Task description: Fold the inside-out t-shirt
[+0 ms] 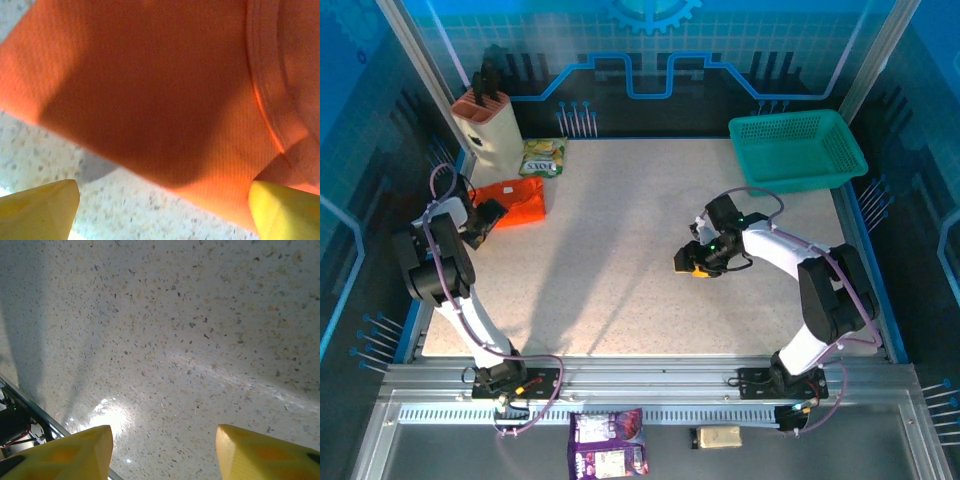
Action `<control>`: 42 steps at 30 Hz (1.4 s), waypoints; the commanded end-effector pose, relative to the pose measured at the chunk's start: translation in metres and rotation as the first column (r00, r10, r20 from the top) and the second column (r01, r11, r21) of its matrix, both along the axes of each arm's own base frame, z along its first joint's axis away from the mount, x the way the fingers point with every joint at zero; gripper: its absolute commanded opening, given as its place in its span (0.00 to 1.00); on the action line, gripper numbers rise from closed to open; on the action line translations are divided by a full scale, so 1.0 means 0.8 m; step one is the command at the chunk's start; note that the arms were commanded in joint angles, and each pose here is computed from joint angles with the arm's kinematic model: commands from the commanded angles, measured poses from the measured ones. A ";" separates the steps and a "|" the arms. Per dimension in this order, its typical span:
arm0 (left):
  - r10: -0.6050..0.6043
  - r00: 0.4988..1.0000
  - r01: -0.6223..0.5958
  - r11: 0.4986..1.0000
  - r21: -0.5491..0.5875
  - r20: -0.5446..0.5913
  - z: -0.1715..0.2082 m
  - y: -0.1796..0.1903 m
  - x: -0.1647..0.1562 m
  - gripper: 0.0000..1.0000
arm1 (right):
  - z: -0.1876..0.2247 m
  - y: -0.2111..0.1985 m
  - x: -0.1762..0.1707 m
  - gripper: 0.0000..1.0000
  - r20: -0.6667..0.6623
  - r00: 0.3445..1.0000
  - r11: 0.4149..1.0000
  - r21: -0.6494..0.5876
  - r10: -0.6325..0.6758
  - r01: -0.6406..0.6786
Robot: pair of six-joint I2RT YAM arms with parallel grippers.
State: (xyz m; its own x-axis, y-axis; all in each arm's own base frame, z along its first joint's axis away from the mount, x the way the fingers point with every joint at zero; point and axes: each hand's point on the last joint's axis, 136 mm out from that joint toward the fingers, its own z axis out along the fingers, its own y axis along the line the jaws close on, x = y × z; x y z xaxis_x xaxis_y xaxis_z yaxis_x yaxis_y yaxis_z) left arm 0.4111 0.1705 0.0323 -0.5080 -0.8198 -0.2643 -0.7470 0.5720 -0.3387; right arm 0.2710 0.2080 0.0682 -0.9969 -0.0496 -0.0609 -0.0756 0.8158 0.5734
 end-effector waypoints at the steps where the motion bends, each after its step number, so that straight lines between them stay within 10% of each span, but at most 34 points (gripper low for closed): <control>1: 0.016 0.998 -0.017 1.000 0.001 0.057 0.012 0.020 0.025 0.88 | 0.015 0.006 -0.002 0.56 0.017 1.000 1.000 0.029 0.012 -0.012; 20: 0.019 0.992 -0.022 0.999 0.027 0.124 0.038 0.024 0.030 0.86 | 0.043 -0.021 0.023 0.58 0.127 0.992 0.998 -0.057 -0.004 0.011; 23: 0.016 0.986 -0.026 0.998 0.058 0.163 0.051 0.018 0.014 0.98 | 0.047 -0.050 0.039 0.70 0.188 0.981 0.991 -0.118 -0.046 0.069; 25: 0.016 0.984 -0.028 0.998 0.065 0.178 0.056 0.009 0.000 0.99 | 0.047 -0.074 0.050 1.00 0.230 0.970 0.979 -0.164 -0.082 0.122; 33: -0.054 0.965 0.005 0.982 0.187 0.257 0.071 -0.051 -0.038 0.99 | 0.053 -0.185 0.099 0.99 0.453 0.873 0.869 -0.343 -0.180 0.356; 42: -0.460 0.849 0.243 0.778 0.579 0.261 0.092 -0.142 -0.022 0.99 | 0.037 -0.271 0.137 0.98 0.725 0.667 0.743 -0.348 -0.173 0.571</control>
